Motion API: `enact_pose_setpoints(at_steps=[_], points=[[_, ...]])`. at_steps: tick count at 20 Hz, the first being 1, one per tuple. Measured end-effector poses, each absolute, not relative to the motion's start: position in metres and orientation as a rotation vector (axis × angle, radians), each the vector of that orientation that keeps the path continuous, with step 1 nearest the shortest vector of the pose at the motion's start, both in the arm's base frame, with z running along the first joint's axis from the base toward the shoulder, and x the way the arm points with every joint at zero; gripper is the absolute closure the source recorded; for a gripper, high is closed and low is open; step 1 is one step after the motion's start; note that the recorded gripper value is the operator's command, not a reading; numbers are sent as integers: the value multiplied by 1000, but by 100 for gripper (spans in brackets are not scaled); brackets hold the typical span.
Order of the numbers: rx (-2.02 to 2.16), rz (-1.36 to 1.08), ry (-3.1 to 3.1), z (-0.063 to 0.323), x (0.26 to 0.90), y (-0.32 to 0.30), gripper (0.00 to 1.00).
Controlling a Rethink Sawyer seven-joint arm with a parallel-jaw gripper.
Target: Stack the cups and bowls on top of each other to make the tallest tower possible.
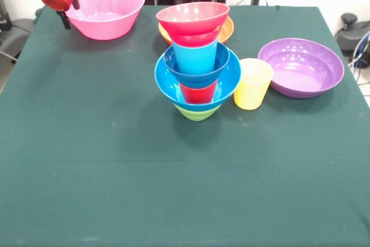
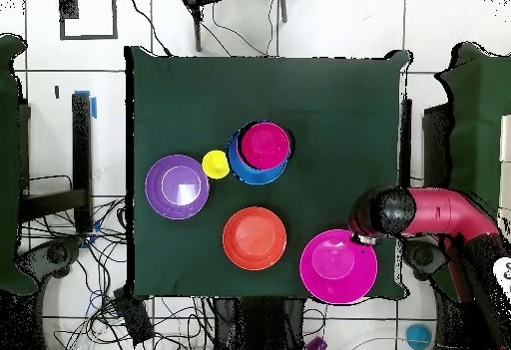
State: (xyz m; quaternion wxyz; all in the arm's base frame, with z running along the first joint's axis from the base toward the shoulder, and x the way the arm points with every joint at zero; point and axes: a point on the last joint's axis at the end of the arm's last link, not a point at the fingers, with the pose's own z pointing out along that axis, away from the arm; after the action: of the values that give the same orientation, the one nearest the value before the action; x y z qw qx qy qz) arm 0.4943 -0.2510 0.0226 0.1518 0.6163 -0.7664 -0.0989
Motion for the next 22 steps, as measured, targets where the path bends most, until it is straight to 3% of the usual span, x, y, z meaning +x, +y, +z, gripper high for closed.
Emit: enact_pose_setpoints(at_steps=[22], points=[[1750,-307,-2185,17,481,-250,0]])
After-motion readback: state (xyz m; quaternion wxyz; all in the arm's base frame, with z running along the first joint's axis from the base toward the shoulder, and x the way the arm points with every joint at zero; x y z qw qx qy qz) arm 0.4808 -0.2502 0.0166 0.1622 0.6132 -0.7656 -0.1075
